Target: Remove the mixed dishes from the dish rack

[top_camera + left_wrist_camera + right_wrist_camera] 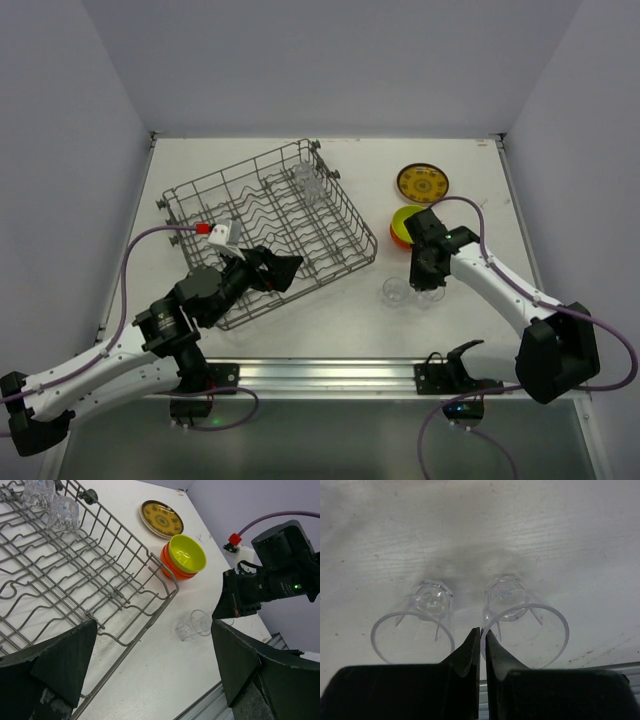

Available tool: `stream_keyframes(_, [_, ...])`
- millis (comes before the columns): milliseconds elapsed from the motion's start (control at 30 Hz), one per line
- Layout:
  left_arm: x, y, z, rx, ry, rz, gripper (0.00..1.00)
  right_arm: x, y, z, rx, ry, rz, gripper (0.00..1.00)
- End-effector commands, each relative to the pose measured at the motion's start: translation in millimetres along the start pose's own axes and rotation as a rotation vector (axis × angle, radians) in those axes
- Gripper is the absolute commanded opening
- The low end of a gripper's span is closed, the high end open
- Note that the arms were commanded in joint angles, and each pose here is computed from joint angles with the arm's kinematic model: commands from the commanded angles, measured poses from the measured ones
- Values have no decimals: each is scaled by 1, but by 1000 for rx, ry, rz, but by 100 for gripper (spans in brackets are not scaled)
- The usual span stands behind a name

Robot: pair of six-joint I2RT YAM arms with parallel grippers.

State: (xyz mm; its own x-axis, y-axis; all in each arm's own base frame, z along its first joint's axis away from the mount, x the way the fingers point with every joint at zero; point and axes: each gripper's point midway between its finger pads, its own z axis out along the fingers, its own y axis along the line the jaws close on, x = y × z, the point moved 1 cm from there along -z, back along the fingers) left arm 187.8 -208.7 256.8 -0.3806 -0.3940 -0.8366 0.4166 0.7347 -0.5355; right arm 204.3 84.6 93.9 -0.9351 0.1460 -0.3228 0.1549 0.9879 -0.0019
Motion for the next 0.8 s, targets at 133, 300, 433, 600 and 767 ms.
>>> stream_keyframes(133, [-11, -10, 2, 25, -10, 48, 100, 10, -2, 18, 15, 30, 43, 2])
stream_keyframes(300, [-8, -6, 3, 14, -7, 54, 100, 8, -2, 18, 20, 24, 43, 16])
stream_keyframes(433, [-4, -4, 5, 8, -4, 56, 100, 1, 3, 13, -10, -12, 46, 15])
stream_keyframes(600, [-3, -4, 6, 8, 1, 60, 100, -7, 3, 10, -7, -35, 34, 11])
stream_keyframes(767, [-3, -3, 6, 4, 0, 63, 100, -10, 5, 11, -1, -28, 25, 11])
